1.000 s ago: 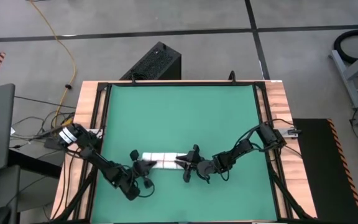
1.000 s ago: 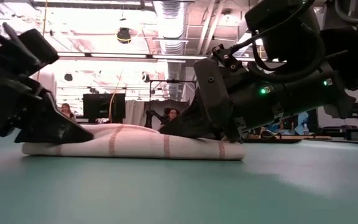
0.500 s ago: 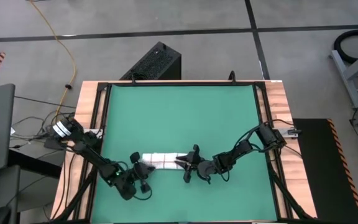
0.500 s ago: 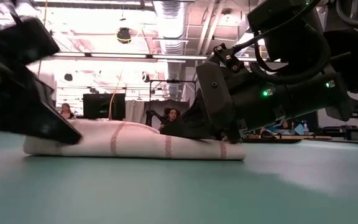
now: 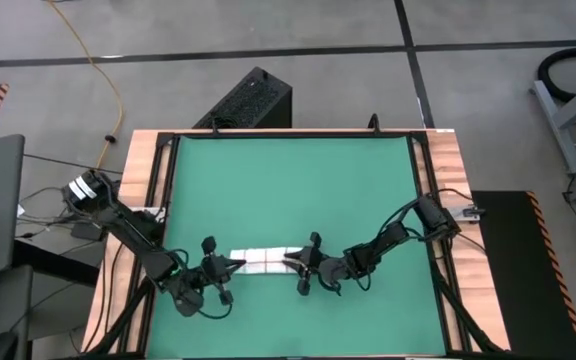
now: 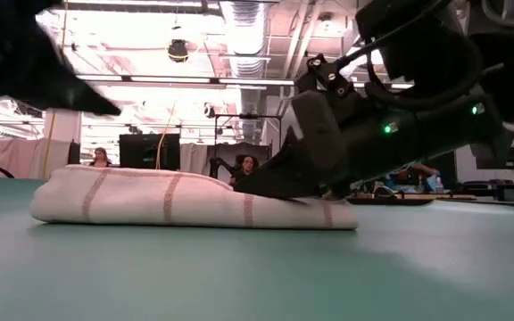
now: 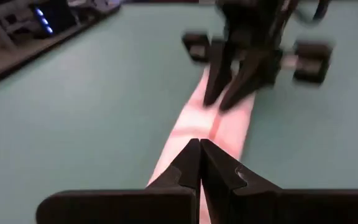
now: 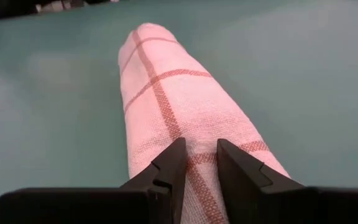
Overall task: Roll towel
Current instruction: Roll the white towel
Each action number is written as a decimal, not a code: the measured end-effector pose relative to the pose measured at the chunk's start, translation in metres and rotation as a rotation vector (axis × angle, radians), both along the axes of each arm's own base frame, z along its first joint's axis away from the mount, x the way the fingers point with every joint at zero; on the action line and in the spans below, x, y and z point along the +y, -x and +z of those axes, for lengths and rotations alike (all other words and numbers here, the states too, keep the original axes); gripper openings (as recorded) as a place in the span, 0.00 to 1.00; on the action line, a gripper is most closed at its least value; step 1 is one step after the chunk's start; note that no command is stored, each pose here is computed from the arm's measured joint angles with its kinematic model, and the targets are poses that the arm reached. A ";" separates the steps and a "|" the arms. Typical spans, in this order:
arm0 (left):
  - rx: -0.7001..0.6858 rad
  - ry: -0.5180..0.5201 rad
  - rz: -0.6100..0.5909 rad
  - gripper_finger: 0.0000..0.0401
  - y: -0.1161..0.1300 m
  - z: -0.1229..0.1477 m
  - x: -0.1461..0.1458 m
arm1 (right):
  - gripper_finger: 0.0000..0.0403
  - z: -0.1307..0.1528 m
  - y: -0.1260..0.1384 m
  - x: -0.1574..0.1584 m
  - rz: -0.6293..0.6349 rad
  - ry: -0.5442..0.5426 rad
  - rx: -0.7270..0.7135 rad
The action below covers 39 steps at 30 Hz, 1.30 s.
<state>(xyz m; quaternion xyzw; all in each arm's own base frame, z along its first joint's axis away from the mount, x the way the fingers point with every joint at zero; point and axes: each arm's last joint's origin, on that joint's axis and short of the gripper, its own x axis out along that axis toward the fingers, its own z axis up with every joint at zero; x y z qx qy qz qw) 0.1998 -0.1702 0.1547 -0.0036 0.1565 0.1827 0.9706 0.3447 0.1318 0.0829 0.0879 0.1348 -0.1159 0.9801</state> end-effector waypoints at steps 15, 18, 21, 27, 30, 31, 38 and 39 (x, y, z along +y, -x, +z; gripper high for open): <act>0.064 0.069 -0.090 0.00 -0.014 -0.054 0.036 | 0.28 0.011 0.003 -0.002 -0.007 0.018 0.075; 0.093 0.086 -0.067 0.00 -0.015 -0.068 0.037 | 0.28 0.011 0.004 -0.002 -0.008 0.020 0.080; 0.090 0.108 -0.060 0.00 -0.016 -0.077 0.036 | 0.28 0.011 0.004 -0.002 -0.009 0.020 0.082; 0.108 0.126 -0.048 0.00 -0.013 -0.083 0.037 | 0.28 0.009 0.005 -0.002 -0.006 0.001 0.112; 0.125 0.122 -0.043 0.00 -0.012 -0.084 0.038 | 0.28 0.007 0.006 -0.002 -0.010 -0.006 0.133; 0.129 0.122 -0.041 0.00 -0.011 -0.085 0.038 | 0.28 0.007 0.006 -0.002 -0.009 -0.005 0.136; 0.157 0.137 -0.018 0.00 -0.008 -0.088 0.039 | 0.28 0.006 0.006 -0.002 -0.009 -0.002 0.143; 0.159 0.143 -0.012 0.00 -0.007 -0.088 0.038 | 0.28 0.006 0.007 -0.002 -0.009 -0.001 0.146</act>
